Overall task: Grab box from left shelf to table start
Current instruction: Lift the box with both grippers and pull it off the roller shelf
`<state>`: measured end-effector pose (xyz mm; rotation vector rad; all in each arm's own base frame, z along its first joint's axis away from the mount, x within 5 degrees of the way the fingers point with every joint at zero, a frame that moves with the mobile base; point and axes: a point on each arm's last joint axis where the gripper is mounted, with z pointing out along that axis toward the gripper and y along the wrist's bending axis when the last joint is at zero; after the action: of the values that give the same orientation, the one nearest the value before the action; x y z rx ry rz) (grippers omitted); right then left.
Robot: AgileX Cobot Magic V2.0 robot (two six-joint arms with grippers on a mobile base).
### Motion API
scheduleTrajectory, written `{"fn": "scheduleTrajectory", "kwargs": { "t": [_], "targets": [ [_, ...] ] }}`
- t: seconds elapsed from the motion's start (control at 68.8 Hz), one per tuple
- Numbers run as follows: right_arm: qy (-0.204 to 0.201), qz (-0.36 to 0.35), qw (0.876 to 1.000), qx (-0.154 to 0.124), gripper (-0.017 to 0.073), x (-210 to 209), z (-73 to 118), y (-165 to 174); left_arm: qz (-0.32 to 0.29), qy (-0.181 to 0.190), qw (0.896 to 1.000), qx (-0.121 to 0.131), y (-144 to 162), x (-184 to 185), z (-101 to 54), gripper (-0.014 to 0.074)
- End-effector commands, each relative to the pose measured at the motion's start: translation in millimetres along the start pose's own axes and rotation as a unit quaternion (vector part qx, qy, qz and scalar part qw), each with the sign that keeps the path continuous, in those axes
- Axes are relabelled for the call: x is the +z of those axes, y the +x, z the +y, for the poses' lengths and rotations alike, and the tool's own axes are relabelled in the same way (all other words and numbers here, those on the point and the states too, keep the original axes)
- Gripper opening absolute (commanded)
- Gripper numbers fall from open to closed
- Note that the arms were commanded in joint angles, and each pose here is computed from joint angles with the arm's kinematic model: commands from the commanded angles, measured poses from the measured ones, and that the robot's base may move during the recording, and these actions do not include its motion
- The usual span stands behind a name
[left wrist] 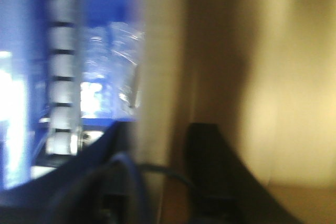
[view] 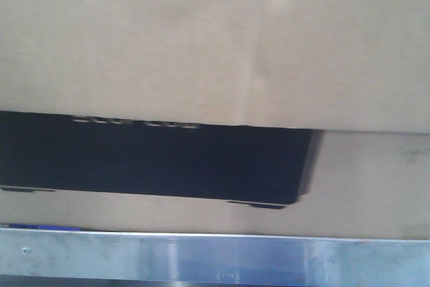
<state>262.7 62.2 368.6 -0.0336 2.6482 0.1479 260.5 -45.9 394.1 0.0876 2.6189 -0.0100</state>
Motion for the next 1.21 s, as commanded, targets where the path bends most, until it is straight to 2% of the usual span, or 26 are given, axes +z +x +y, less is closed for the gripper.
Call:
{"fn": "scheduleTrajectory", "kwargs": {
  "t": [0.0,0.174,0.349,0.509,0.654,0.8,1.032,1.192],
  "targets": [
    [0.030,0.013,0.999,-0.017,0.0056,8,-6.4,0,-0.011,0.014,0.999,0.032,3,-17,-0.9,-0.0086],
    [0.028,0.000,0.999,-0.017,0.0056,8,-5.9,-2,-0.019,0.020,0.999,0.030,2,-19,-1.9,-0.0093],
    [0.017,-0.057,0.998,-0.017,0.0056,-18,-6.4,1,-0.066,0.035,0.997,0.019,11,-47,-0.6,-0.0093],
    [0.002,-0.136,0.991,-0.017,0.0056,-56,-7.9,8,-0.130,0.046,0.990,-0.006,32,-90,4.6,-0.0093],
    [-0.006,-0.180,0.984,-0.017,0.0056,-84,-10.3,20,-0.177,0.059,0.982,-0.009,56,-124,8.7,-0.0092],
    [-0.008,-0.193,0.981,-0.022,0.0056,-99,-13.3,38,-0.205,0.075,0.976,-0.013,80,-144,10.8,-0.0092],
    [-0.028,-0.174,0.984,-0.024,0.0056,-89,-18.0,88,-0.218,0.076,0.973,-0.013,130,-138,16.1,-0.0092],
    [-0.048,-0.200,0.978,-0.018,0.0056,-94,-22.3,118,-0.234,0.081,0.969,-0.015,159,-131,18.4,-0.0092]
  ]
}}
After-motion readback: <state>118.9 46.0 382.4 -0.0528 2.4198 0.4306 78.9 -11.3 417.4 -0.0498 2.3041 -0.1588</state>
